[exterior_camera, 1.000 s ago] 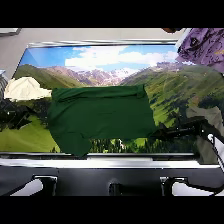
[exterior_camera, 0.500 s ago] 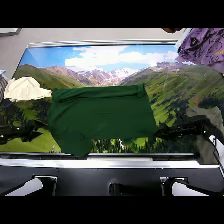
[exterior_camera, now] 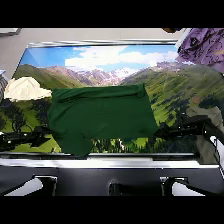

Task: Fold the clothes and pants, and hang the long-sleeved shirts on hangers.

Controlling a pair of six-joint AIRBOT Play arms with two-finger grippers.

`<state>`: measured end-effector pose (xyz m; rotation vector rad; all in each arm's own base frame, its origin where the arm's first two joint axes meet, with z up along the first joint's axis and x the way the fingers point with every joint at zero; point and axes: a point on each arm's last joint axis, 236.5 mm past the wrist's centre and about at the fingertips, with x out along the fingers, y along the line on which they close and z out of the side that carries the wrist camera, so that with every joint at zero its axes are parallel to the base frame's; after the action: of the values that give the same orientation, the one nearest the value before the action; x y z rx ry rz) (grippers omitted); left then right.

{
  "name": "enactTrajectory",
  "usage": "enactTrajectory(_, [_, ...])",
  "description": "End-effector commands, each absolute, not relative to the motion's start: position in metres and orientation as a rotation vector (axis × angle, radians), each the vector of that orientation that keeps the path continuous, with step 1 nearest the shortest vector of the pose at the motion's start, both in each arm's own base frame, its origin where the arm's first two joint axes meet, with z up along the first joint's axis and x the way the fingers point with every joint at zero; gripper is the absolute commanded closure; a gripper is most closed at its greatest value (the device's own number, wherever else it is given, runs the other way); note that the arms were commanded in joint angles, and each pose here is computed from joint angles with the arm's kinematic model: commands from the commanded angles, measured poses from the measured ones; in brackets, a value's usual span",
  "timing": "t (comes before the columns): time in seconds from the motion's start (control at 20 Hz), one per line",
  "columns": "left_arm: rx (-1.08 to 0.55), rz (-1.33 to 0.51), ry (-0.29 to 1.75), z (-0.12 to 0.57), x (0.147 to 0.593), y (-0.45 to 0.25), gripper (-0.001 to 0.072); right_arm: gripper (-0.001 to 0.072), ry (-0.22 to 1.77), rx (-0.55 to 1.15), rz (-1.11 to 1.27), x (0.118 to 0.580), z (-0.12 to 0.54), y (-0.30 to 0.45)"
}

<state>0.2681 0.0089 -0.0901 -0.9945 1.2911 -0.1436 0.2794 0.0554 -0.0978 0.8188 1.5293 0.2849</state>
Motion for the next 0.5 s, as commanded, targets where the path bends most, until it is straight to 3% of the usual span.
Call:
enactTrajectory(0.0, [-0.992,-0.148,1.300,-0.097,0.263,0.002,0.0091,0.0685,1.524,0.819,0.284,0.280,-0.096,0.056])
enactTrajectory(0.45, [-1.016,-0.147,1.282,-0.111,0.278,-0.006,0.0098,0.0686,1.473,0.795,0.272,0.287,-0.086,0.052])
